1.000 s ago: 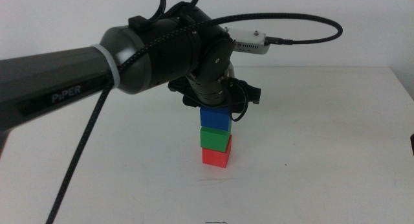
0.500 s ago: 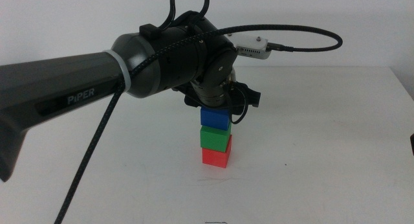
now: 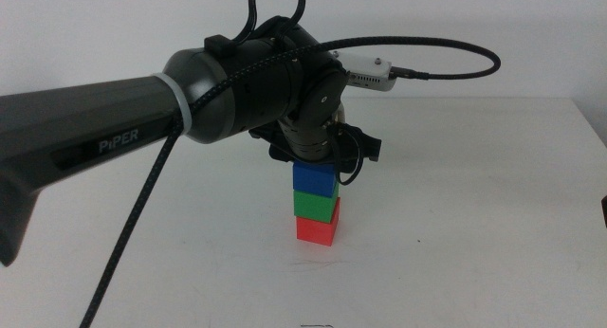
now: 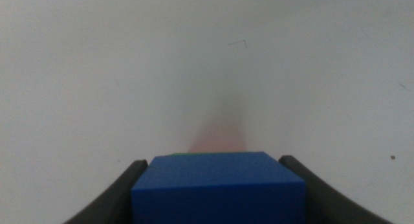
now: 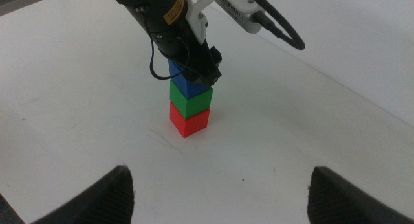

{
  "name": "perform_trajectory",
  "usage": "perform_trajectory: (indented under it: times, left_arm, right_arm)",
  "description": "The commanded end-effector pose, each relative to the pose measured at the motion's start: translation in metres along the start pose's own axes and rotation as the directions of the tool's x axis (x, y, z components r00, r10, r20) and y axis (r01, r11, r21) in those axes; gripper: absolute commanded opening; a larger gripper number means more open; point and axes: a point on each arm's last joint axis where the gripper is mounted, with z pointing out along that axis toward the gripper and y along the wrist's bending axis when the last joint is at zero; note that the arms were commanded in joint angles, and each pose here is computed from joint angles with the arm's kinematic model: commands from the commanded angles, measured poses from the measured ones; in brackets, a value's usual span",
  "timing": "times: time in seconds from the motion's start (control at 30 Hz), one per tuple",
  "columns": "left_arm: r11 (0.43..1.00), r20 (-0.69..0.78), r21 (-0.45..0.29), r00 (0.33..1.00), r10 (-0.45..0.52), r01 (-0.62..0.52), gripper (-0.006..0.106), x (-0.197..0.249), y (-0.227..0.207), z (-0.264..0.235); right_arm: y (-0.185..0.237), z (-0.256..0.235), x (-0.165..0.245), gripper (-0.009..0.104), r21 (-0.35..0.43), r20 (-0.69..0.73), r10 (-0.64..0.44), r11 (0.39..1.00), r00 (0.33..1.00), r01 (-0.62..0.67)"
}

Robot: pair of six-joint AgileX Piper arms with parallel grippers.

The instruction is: Stack red cubes first, then green, then blue cubes in a specific spot.

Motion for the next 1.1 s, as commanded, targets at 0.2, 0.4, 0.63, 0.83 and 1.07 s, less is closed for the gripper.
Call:
perform_trajectory:
  times: [0.2, 0.4, 0.63, 0.83, 1.07]
  left_arm:
    - [0.999, 0.101, 0.049, 0.995, -0.006, 0.001, 0.065, -0.014, -0.001, -0.029]
    - [0.999, 0.104, 0.047, 0.995, -0.003, -0.002, 0.079, -0.015, -0.001, -0.029]
    - [0.998, 0.127, 0.056, 0.992, -0.009, 0.002, 0.086, -0.017, 0.001, -0.041]
    - [0.997, 0.233, 0.080, 0.973, -0.003, -0.016, 0.089, -0.022, 0.011, -0.093]
    - [0.998, 0.388, 0.044, 0.921, 0.033, -0.055, 0.089, -0.021, 0.034, -0.165]
  right_arm:
    - [-0.003, -0.004, -0.011, 0.079, 0.022, 0.088, -0.015, 1.000, 0.996, 0.014]
    - [-0.003, -0.004, -0.011, 0.079, 0.022, 0.088, -0.015, 1.000, 0.996, 0.014]
    - [-0.003, -0.004, -0.011, 0.079, 0.022, 0.088, -0.015, 1.000, 0.996, 0.014]
    - [-0.003, -0.004, -0.011, 0.079, 0.022, 0.088, -0.015, 1.000, 0.996, 0.014]
    - [-0.003, -0.004, -0.011, 0.079, 0.022, 0.088, -0.015, 1.000, 0.996, 0.014]
